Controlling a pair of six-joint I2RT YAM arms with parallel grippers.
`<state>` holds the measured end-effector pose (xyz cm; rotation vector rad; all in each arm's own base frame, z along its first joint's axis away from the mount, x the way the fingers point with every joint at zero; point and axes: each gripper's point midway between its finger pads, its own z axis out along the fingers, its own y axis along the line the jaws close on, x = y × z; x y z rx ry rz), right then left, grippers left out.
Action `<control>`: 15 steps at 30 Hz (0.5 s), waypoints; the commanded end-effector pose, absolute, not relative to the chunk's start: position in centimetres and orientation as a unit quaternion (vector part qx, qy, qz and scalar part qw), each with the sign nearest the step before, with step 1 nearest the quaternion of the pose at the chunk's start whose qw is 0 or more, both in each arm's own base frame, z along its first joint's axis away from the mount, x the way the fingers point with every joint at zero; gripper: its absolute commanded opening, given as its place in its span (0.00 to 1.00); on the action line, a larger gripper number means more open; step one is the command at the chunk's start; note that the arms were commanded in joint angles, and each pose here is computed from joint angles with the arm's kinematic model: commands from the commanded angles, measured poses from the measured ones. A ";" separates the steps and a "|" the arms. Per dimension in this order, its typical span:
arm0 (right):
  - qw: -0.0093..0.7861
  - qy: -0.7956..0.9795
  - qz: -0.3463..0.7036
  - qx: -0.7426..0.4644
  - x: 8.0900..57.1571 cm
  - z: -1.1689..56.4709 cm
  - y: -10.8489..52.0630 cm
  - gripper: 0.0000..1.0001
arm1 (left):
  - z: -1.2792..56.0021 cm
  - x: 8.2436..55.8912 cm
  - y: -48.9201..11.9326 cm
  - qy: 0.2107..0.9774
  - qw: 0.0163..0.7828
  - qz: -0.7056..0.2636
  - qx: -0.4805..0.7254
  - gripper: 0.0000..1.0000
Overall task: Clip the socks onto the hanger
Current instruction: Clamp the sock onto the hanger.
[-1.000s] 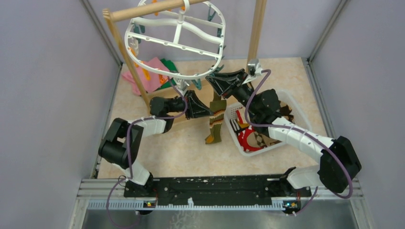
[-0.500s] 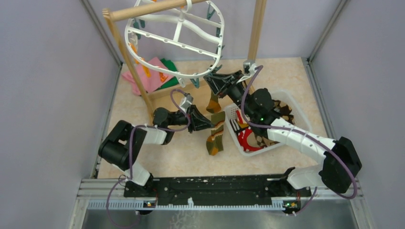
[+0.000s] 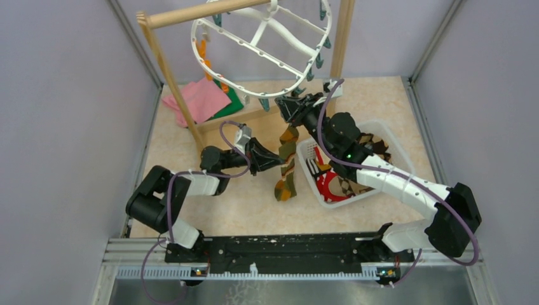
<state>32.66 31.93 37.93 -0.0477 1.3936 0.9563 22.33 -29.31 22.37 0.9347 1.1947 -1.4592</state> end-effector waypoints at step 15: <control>0.659 0.619 0.428 0.000 32.6 37.7 31.4 0.00 | 30.3 22.2 -29.1 0.455 0.689 -0.368 0.428 0.00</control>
